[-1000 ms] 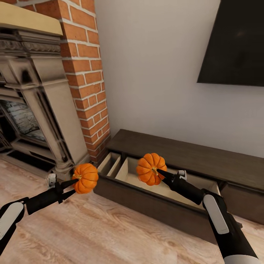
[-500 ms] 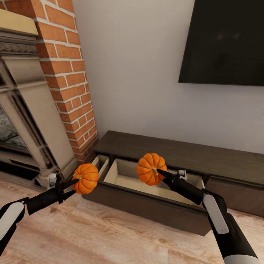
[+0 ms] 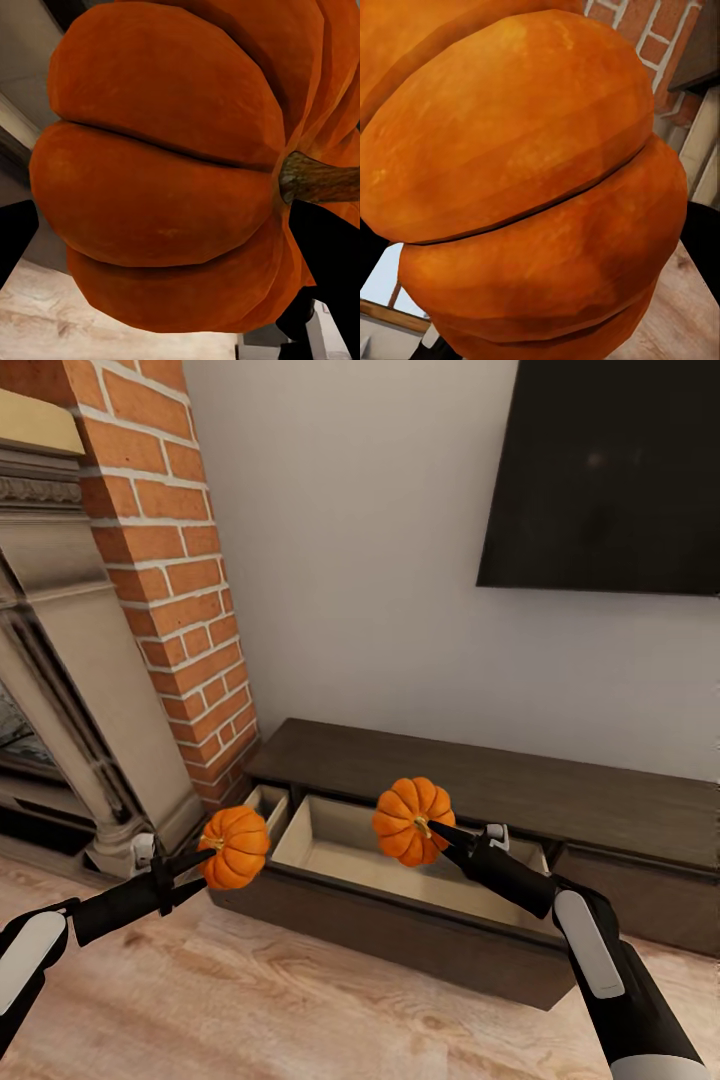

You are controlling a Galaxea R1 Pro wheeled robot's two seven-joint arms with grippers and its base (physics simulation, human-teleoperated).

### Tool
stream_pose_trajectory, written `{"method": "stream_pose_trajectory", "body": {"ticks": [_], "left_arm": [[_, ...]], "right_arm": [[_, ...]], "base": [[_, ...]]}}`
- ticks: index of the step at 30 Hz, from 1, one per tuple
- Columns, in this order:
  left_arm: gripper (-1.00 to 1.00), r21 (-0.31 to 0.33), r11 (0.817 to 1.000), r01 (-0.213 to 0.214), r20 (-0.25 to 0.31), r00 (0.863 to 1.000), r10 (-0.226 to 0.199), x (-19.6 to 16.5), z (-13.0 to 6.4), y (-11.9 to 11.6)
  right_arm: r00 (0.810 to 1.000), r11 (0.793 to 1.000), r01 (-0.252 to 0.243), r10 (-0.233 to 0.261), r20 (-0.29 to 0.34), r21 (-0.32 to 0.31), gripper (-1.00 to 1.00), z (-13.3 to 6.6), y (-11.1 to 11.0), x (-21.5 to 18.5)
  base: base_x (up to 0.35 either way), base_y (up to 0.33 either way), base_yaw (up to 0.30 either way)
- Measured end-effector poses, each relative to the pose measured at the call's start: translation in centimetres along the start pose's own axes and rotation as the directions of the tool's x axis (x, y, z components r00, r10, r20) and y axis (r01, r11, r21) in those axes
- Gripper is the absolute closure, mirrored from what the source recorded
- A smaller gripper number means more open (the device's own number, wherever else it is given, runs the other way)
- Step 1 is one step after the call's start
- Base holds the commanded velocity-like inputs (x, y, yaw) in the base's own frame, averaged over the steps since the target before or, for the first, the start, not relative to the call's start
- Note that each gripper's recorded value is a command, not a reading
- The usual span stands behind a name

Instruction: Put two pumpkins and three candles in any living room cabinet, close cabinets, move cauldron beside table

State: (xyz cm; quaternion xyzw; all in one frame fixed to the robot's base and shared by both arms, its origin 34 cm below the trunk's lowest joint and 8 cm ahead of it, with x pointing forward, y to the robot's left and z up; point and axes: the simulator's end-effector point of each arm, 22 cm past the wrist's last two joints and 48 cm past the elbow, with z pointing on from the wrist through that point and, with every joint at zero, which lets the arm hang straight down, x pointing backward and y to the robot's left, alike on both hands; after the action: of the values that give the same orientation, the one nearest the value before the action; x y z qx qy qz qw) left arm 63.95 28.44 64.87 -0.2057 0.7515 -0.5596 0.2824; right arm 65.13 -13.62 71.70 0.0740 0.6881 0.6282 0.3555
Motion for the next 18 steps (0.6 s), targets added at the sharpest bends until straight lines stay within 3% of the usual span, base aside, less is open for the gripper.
{"method": "stream_pose_trajectory", "body": {"ticks": [10, 18], "left_arm": [[1.0, 0.0, 1.0, 0.0, 0.0, 1.0, 0.0, 0.0, 0.01, -0.01], [1.0, 0.001, 1.0, -0.002, -0.001, 1.0, 0.002, 0.02, 0.0, -0.12]], "right_arm": [[1.0, 1.0, -0.001, 0.001, 0.0, -0.002, 1.0, 0.01, 0.04, 0.01], [1.0, 0.998, -0.027, 0.027, -0.002, -0.05, 1.0, -0.16, 0.37, 0.41]], "base": [[0.004, -0.007, -0.066], [0.002, 0.0, -0.211]]}}
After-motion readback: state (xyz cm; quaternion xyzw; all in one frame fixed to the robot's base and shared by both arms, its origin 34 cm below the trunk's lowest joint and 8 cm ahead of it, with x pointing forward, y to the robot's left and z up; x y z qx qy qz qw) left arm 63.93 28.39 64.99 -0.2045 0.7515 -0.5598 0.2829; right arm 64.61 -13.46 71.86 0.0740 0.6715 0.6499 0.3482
